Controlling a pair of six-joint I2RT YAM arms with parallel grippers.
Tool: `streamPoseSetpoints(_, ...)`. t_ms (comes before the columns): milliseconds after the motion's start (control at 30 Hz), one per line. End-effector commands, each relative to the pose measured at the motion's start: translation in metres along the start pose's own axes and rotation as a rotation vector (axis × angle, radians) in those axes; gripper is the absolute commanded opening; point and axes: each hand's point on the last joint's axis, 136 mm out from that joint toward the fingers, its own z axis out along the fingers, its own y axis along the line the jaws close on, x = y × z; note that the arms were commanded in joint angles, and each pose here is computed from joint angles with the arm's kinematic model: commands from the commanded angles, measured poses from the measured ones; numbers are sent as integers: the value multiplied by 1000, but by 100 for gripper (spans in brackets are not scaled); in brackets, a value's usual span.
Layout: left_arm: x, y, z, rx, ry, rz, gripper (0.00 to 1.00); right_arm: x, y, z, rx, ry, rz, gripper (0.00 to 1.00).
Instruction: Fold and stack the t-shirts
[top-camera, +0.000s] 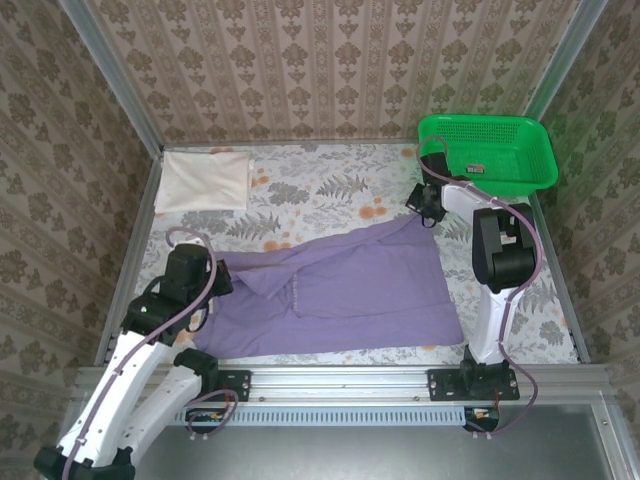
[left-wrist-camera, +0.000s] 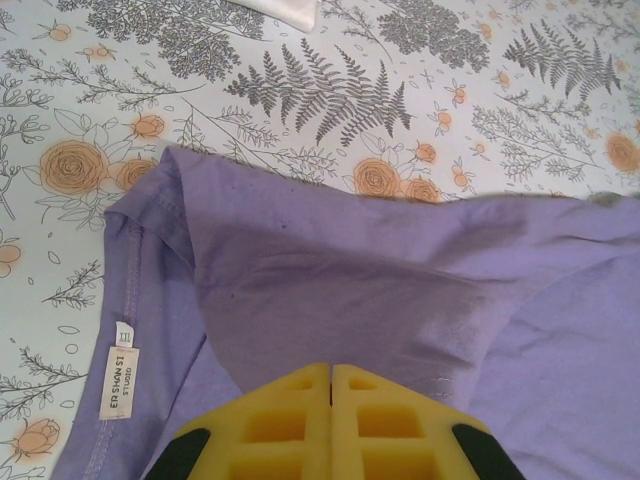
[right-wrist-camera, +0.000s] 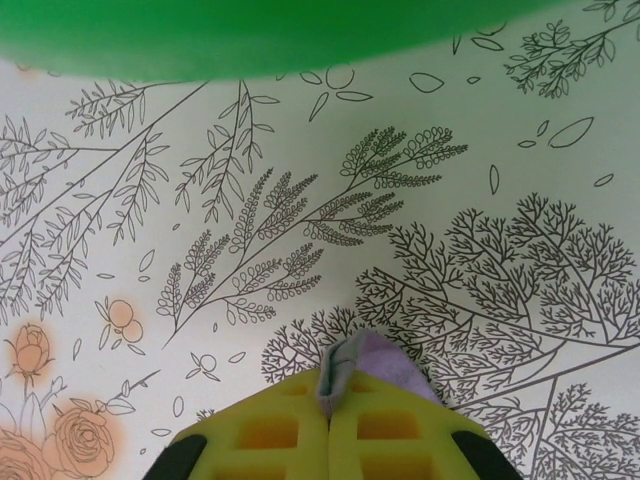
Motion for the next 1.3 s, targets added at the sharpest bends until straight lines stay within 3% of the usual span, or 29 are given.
streamPoseSetpoints(0,-27,-9,2,11,-55,13,0,-12,2,-19,1,-25,-8,2)
streamPoseSetpoints(233,-98,-30,35,94,-58,0,0,-11,2,-37,-18,-20,-8,0)
streamPoseSetpoints(600,-199,-69,112,236,24,149,0,-12,-8,-68,-52,-13,40,0)
streamPoseSetpoints(767,-209,-67,146,217,108,183,0,-10,-9,-75,-72,-14,52,0)
streamPoseSetpoints(933,-204,-58,158,188,150,179,0,-4,-17,-80,-67,-15,43,0)
streamPoseSetpoints(1267,-221,-50,162,130,115,208,0,-23,-17,-92,-166,-60,57,0)
